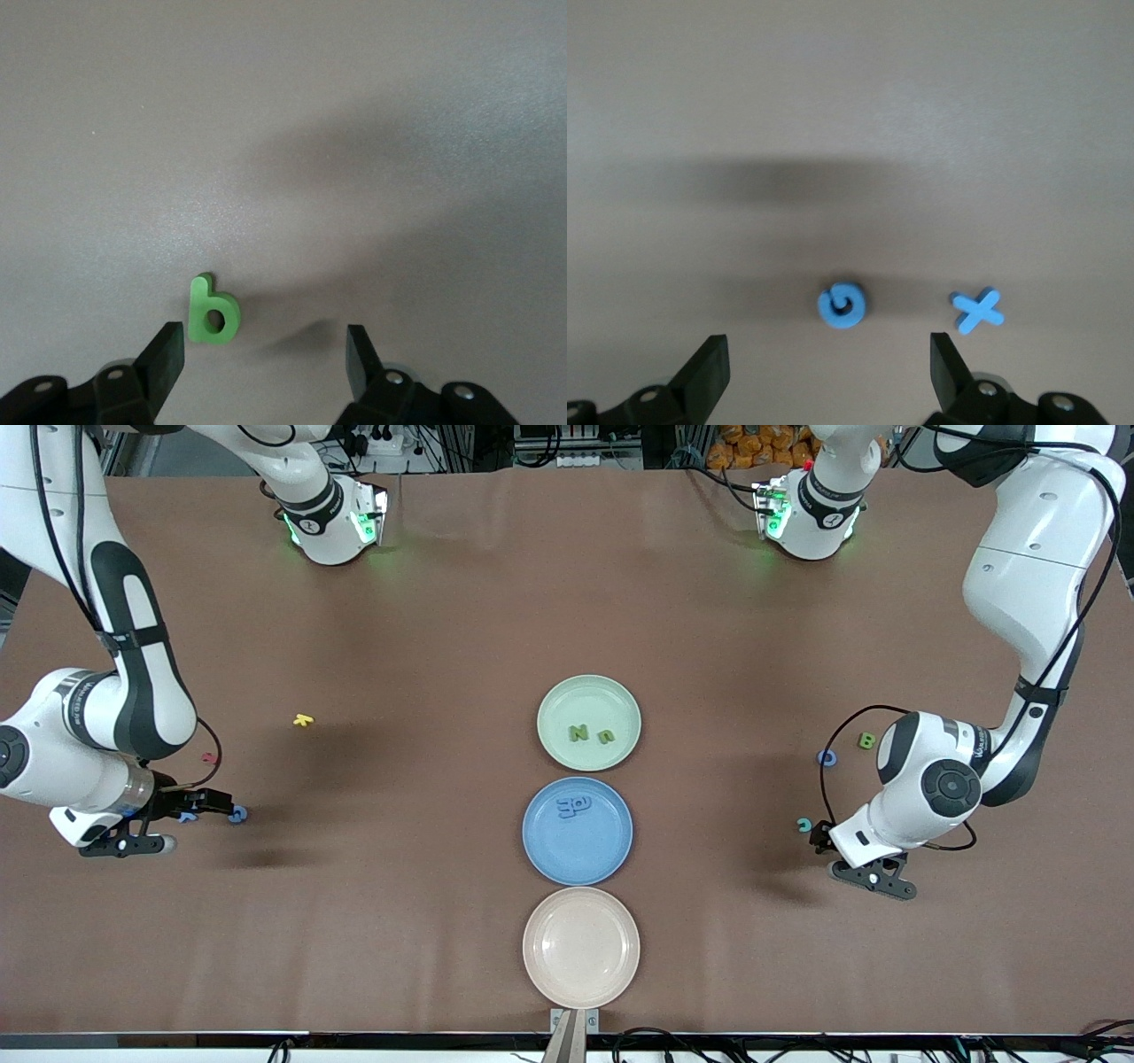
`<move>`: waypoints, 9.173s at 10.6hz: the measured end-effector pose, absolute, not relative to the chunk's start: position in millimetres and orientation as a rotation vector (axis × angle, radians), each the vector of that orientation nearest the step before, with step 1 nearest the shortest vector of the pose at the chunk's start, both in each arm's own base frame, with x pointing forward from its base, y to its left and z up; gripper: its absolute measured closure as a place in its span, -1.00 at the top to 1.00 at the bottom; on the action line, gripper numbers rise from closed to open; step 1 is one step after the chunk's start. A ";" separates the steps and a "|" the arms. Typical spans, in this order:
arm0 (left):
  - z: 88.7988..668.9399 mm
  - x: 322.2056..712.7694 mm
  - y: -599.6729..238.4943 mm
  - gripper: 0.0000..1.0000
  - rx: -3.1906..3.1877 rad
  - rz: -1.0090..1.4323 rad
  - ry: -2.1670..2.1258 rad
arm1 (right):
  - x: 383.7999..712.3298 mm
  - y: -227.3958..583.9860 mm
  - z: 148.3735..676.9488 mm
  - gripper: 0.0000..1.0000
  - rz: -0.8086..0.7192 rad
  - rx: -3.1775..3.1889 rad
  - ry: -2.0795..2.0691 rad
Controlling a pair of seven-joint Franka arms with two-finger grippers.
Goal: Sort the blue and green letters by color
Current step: 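Grasp the green b with the left gripper while the right gripper grasps the g, then place the b on the green plate while the right gripper places the g, then open both grippers and move them back toward the remaining letters, then lower the left gripper toward the green B while the right gripper grasps the blue x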
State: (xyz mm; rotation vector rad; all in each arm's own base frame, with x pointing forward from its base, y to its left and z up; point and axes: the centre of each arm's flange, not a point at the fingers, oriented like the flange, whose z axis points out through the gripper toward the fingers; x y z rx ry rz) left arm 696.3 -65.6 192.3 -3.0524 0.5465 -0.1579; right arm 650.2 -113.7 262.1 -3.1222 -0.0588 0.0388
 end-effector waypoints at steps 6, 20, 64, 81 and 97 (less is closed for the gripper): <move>193.4 701.8 -52.6 0.58 -3.079 -0.170 0.533 | 652.4 -121.9 195.4 1.00 -0.042 -3.148 -0.045; 179.9 711.5 -31.5 0.13 -3.077 -0.174 0.609 | 633.6 -120.3 170.9 0.37 -0.093 -3.157 0.013; 327.4 581.9 -329.9 1.00 -3.057 0.136 -0.263 | 596.7 451.6 255.3 -0.21 -0.313 -2.708 -0.026; 259.8 556.8 -58.0 1.00 -3.122 0.253 0.404 | 681.7 40.8 239.1 1.00 -0.116 -3.050 -0.227; 207.4 519.0 15.1 0.77 -3.031 0.208 0.617 | 623.3 -220.0 194.8 1.00 -0.027 -3.138 -0.262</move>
